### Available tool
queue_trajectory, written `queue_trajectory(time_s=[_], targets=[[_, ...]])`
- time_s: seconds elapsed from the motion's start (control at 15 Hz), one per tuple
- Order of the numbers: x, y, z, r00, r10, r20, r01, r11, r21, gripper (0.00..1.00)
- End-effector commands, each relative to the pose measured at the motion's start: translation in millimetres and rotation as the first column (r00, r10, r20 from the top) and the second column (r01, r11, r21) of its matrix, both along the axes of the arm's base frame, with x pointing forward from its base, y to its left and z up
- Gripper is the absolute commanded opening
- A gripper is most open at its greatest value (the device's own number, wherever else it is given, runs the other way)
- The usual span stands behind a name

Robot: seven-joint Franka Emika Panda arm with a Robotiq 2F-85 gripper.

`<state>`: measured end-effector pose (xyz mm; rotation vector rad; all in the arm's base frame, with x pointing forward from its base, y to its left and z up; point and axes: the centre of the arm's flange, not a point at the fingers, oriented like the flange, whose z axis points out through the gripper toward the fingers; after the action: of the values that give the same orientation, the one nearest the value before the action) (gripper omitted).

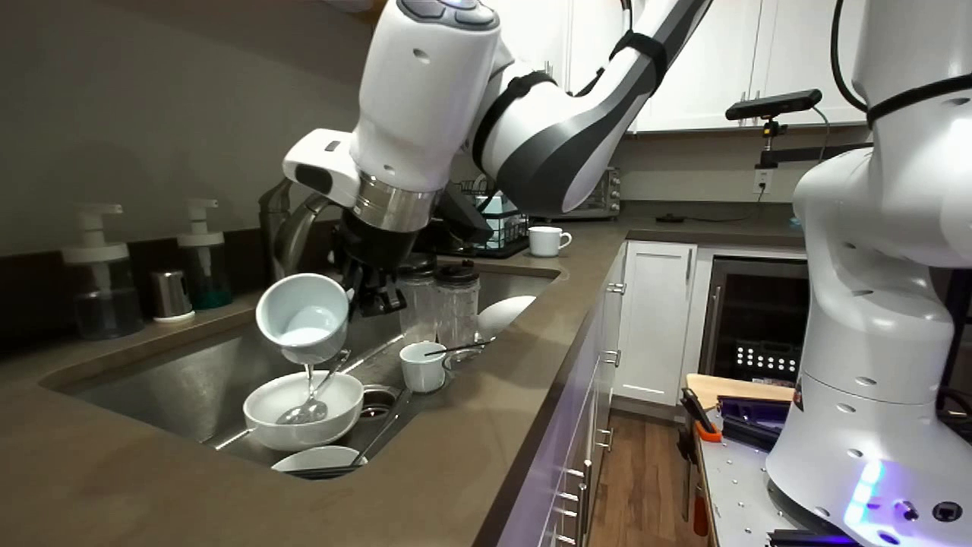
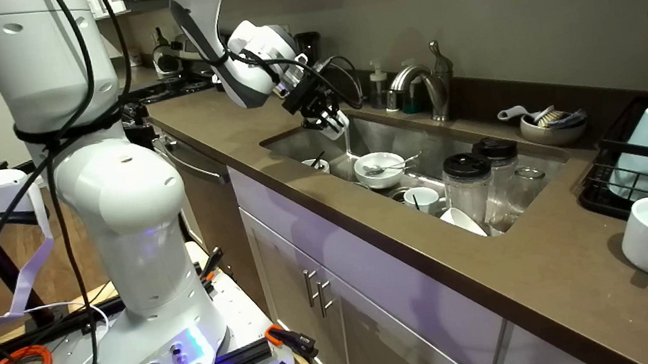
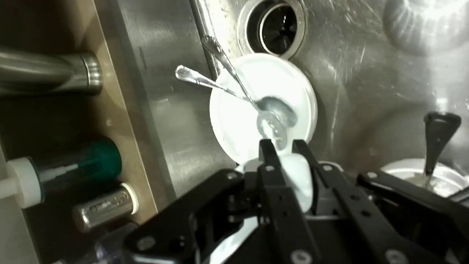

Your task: Get the cup on the left and pour the water in the sink, and put it on the left side of the sink

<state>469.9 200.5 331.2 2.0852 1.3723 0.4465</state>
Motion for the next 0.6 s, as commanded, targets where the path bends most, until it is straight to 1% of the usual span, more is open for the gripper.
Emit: queue_trajectory(time_s=[0.0,0.2,0.53], targets=[[-1,10,19,0.999,0.043,0.02,-0.045,0.993,0.108,0.06],[-2,18,27,0.997,0.073,0.032,-0.078,0.978,0.191,0.06],[0,33,36,0.99,0.132,0.055,-0.142,0.94,0.309,0.06]])
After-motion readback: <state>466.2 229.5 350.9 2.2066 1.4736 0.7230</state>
